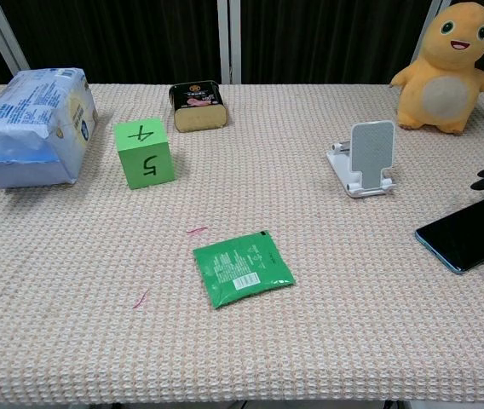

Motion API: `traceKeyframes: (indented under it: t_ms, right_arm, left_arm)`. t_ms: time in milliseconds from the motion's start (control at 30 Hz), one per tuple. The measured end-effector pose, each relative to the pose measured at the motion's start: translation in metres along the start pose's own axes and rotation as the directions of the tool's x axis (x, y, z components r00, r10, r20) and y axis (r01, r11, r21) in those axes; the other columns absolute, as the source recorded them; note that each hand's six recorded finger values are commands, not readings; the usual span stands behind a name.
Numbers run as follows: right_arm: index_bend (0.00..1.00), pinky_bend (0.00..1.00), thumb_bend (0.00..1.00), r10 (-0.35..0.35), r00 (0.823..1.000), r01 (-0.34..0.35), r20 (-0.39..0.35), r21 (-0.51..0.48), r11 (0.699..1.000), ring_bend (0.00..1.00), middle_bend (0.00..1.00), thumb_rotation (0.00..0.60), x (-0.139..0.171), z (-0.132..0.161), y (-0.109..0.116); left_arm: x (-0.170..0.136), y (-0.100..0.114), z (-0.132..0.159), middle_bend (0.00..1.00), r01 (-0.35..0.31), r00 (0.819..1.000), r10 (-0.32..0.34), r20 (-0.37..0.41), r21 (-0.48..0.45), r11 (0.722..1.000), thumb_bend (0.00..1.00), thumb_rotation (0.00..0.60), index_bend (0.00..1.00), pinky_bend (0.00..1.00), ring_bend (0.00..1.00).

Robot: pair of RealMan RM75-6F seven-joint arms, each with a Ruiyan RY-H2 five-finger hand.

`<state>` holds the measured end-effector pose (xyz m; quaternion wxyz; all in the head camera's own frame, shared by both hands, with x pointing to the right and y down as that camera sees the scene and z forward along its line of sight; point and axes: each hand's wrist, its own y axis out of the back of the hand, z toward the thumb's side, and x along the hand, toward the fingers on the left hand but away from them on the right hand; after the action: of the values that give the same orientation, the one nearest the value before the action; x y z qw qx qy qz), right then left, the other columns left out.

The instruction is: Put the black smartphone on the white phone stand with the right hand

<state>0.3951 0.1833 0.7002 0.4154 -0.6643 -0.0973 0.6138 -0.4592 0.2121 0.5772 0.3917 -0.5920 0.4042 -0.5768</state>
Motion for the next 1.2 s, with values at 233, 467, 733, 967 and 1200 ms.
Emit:
traceKeyframes:
  t_ms: [233,467,733,967,1200]
  right_arm:
    - [0.00,0.00,0.23,0.009,1.000,-0.009,0.003,0.008,1.000,0.00,0.00,0.600,-0.003,0.000,-0.001]
    - [0.00,0.00,0.23,0.003,1.000,-0.003,-0.007,0.021,1.000,0.00,0.00,0.600,-0.011,0.006,0.002]
    - [0.00,0.00,0.23,0.018,1.000,-0.018,-0.014,0.034,0.999,0.00,0.00,0.600,-0.018,0.011,0.000]
    - [0.08,0.00,0.23,0.021,1.000,-0.020,-0.015,0.042,0.999,0.00,0.00,0.600,-0.025,0.012,0.002]
    - [0.20,0.00,0.29,0.042,0.999,-0.041,-0.019,0.053,0.998,0.00,0.00,0.600,-0.028,0.013,0.001]
  left_arm:
    - [-0.001,-0.002,0.000,0.06,0.005,1.000,-0.005,-0.001,-0.002,1.000,0.06,0.329,0.11,0.13,0.02]
    - [0.000,0.000,0.001,0.06,0.001,1.000,-0.001,0.002,-0.001,1.000,0.06,0.327,0.11,0.13,0.02]
    - [0.000,-0.002,-0.001,0.06,0.007,1.000,-0.007,-0.005,-0.003,1.000,0.06,0.333,0.11,0.13,0.01]
    - [0.000,-0.001,-0.002,0.06,0.005,1.000,-0.005,-0.003,-0.004,1.000,0.06,0.329,0.11,0.13,0.02]
    - [-0.001,-0.003,-0.003,0.06,0.010,1.000,-0.010,-0.009,-0.006,1.000,0.06,0.330,0.11,0.13,0.02]
